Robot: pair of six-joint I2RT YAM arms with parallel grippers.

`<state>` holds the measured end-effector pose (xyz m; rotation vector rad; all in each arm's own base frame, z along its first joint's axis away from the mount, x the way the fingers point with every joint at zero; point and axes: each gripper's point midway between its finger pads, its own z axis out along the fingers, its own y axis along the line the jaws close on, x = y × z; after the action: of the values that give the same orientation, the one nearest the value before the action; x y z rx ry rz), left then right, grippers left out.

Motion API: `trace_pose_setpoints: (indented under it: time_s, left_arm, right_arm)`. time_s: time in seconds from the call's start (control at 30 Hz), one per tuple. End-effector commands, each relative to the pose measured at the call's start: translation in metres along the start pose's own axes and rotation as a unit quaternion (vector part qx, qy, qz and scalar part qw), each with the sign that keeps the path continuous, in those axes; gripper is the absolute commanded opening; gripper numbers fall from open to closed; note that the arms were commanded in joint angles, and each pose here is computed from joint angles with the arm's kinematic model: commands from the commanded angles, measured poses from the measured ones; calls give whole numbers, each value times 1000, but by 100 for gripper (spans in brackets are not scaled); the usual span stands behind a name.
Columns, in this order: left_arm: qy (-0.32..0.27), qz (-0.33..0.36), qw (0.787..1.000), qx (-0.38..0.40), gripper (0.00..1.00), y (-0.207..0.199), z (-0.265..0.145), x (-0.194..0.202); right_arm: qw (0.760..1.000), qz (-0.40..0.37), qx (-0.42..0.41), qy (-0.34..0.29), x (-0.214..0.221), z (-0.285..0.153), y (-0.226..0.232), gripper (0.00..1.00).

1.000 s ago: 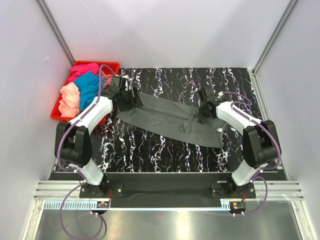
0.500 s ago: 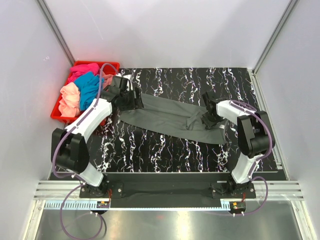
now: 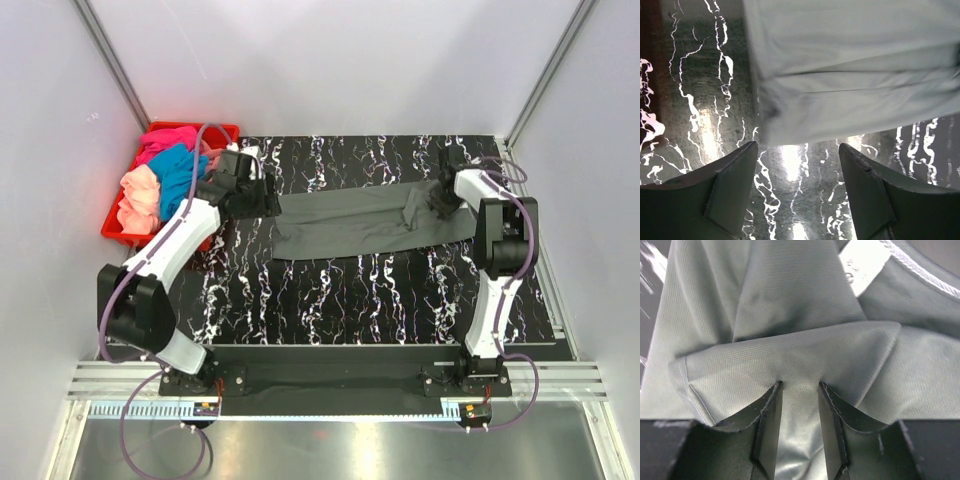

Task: Fold and stack the t-shirts
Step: Fold the tshirt

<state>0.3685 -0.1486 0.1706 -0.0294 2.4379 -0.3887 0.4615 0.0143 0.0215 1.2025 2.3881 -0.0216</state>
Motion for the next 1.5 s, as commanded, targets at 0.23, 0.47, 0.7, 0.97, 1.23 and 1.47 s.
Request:
trace_pose_setpoints:
  time_s: [0.23,0.47,0.7,0.97,1.23,1.47]
  left_arm:
    - [105,48,992,52,59,-6,66,38]
    - [146,67,985,62,58,-3,97,55]
    - [150,60,987,22,45,9,112,51]
    - [154,50,986,-39,0,30,111,56]
    - [178,33,982,-56,16,36,121,66]
    - [157,31,985,-60,66,29,96,45]
  right_arm:
    - [995,-84,-55,2,-24,13,28,41]
    - [993,-89,-79,11,-19,17,36,41]
    - [993,-86,-84,10,-18,17,36,41]
    - [994,-78,-78,6,-31,29,24,41]
    - [991,-86,-106,-13,-40,25,30,41]
    - [974,-133,-182,-13,-50,16,68,42]
